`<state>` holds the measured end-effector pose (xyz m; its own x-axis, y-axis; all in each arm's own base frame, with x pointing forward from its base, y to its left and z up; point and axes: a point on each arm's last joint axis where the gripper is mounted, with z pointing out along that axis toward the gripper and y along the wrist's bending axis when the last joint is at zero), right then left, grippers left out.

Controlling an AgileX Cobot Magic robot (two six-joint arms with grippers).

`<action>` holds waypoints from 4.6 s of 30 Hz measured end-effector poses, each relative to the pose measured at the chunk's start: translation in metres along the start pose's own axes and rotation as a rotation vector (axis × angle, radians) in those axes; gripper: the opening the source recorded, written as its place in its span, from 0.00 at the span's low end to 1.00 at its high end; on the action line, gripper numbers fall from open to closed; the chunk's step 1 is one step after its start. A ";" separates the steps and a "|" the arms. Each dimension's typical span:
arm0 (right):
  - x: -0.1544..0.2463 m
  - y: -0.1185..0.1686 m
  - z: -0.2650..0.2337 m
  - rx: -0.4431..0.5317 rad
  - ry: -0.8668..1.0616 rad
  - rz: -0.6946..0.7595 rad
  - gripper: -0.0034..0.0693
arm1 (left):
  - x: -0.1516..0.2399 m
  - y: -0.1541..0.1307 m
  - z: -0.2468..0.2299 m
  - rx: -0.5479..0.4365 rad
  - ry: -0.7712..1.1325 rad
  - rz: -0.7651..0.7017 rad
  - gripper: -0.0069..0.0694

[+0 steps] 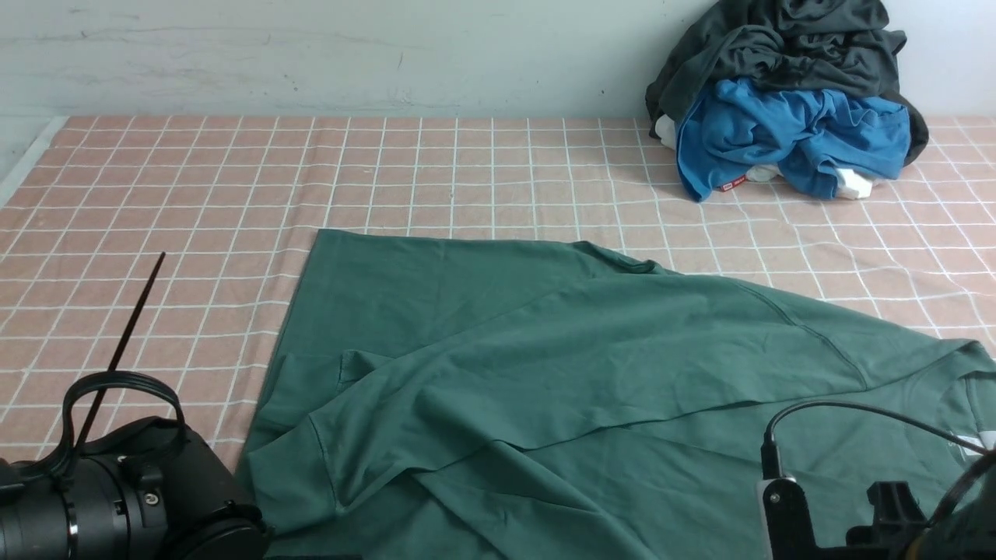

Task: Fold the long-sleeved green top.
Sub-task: Use both arms simultaneously to clamp the lower edge of the clothing fabric, then use both arms to drag the lower edge of the fabric forward and fold it over the upper edge

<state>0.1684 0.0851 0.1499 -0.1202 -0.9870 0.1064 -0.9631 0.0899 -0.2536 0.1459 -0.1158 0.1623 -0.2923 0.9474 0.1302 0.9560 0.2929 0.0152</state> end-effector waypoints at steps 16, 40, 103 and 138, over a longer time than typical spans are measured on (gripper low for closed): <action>0.002 0.002 -0.003 0.016 -0.019 0.044 0.69 | -0.001 0.000 0.000 -0.004 -0.008 -0.002 0.10; 0.000 0.001 -0.004 0.035 -0.047 0.045 0.68 | -0.003 0.001 0.000 -0.016 -0.029 -0.002 0.10; 0.002 -0.214 -0.086 0.169 -0.210 0.485 0.06 | -0.030 0.217 -0.127 -0.371 -0.254 -0.360 0.11; -0.014 -0.309 0.008 0.241 -0.301 1.000 0.62 | -0.064 0.352 -0.036 -0.441 -0.335 -0.663 0.48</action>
<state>0.4696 0.0701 0.2190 -0.7324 -0.4751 -0.4877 -0.3836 0.8797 -0.2809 0.5016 -0.0781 0.1948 -0.7184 0.6069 -0.3400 0.4872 0.7878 0.3767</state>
